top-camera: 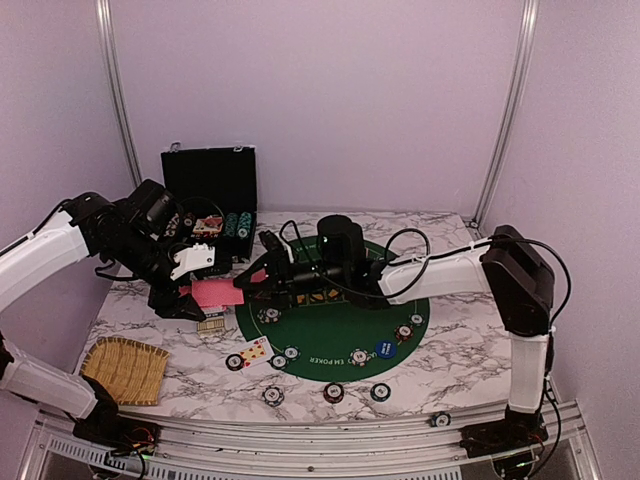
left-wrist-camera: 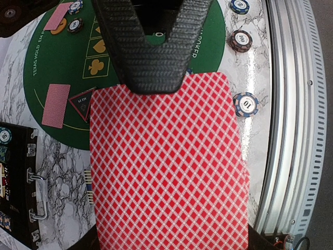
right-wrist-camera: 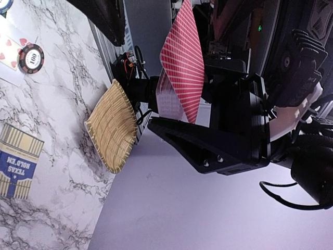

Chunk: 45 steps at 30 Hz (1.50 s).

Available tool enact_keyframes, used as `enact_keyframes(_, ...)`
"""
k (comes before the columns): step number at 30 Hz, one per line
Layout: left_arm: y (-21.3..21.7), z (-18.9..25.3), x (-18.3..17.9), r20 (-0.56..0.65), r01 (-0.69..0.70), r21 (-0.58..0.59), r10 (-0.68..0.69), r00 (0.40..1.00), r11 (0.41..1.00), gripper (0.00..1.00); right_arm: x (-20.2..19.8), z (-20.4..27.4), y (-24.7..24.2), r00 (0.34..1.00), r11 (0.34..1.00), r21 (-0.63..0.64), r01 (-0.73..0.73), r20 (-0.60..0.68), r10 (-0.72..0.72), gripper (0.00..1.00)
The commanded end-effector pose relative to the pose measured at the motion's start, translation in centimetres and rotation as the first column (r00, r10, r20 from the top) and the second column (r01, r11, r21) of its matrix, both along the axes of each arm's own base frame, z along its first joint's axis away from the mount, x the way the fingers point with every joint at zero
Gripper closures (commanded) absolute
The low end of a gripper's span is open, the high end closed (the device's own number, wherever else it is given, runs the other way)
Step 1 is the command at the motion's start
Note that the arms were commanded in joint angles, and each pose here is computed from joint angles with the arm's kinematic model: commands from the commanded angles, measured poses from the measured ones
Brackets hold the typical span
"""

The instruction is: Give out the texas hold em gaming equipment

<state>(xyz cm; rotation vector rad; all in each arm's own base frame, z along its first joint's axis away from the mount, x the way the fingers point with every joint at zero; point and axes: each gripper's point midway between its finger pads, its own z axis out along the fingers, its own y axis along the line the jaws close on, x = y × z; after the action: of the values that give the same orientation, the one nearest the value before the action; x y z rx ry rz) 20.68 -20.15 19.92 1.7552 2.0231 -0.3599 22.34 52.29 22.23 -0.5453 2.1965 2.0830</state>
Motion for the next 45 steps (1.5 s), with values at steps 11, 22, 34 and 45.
enact_keyframes(11,0.0,0.1,0.0,-0.003,-0.002,-0.004,0.002,1.0,1.0,1.0,-1.1,2.7,0.7,0.999,0.995,0.084,-0.051,0.0,0.052,0.88)
enact_keyframes(22,0.1,-0.2,0.0,-0.003,-0.003,0.006,0.003,1.0,1.0,1.0,-1.4,2.5,-0.4,0.997,0.994,0.099,-0.05,-0.053,0.056,1.0)
enact_keyframes(34,0.4,-0.7,0.0,-0.006,-0.004,0.023,0.004,1.0,1.0,1.0,1.4,-0.2,-9.0,0.992,0.995,-0.028,0.097,-0.073,-0.099,1.0)
enact_keyframes(45,0.2,-0.6,0.2,-0.012,-0.011,0.022,0.011,1.0,1.0,1.0,2.9,-9.3,-17.9,0.968,0.931,-0.31,0.195,-0.09,-0.233,1.0)
